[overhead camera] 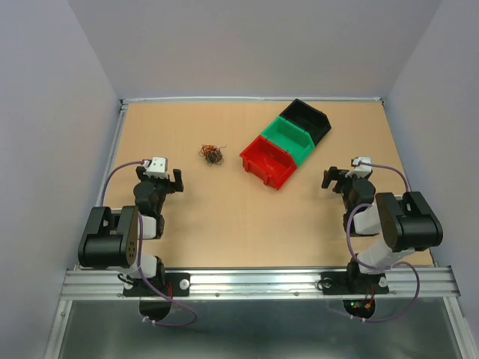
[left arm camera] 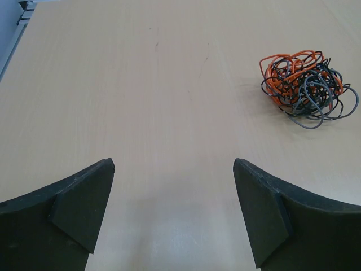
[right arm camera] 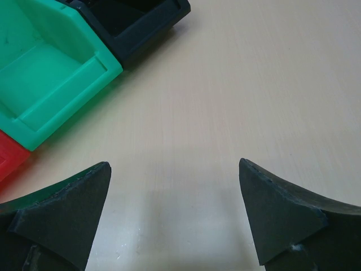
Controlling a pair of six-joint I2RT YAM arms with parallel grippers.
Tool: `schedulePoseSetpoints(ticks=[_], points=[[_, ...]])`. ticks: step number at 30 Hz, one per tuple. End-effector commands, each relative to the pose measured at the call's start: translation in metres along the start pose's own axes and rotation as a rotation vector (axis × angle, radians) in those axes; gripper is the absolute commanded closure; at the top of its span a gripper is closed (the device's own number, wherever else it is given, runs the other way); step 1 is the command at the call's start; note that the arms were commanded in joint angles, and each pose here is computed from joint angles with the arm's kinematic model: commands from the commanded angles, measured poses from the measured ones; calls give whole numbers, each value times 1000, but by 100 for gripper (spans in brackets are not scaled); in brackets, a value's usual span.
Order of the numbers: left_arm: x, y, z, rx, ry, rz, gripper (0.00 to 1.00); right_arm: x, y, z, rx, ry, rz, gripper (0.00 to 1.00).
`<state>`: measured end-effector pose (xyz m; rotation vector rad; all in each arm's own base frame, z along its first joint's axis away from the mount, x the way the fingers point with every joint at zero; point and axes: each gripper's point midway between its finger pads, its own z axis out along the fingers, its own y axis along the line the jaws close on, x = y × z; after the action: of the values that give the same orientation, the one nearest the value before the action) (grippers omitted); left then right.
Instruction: Untangle the cables
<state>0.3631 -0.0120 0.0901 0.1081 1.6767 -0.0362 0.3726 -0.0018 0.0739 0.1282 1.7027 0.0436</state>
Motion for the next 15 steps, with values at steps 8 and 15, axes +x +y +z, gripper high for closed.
schedulePoseSetpoints(ticks=[8,15], points=[[-93,1,5,4,-312,39,1,-71,8,-3,74,-125,43,0],[-115,-50,43,440,23,290,1,-111,31,-20,-18,-216,388,0]])
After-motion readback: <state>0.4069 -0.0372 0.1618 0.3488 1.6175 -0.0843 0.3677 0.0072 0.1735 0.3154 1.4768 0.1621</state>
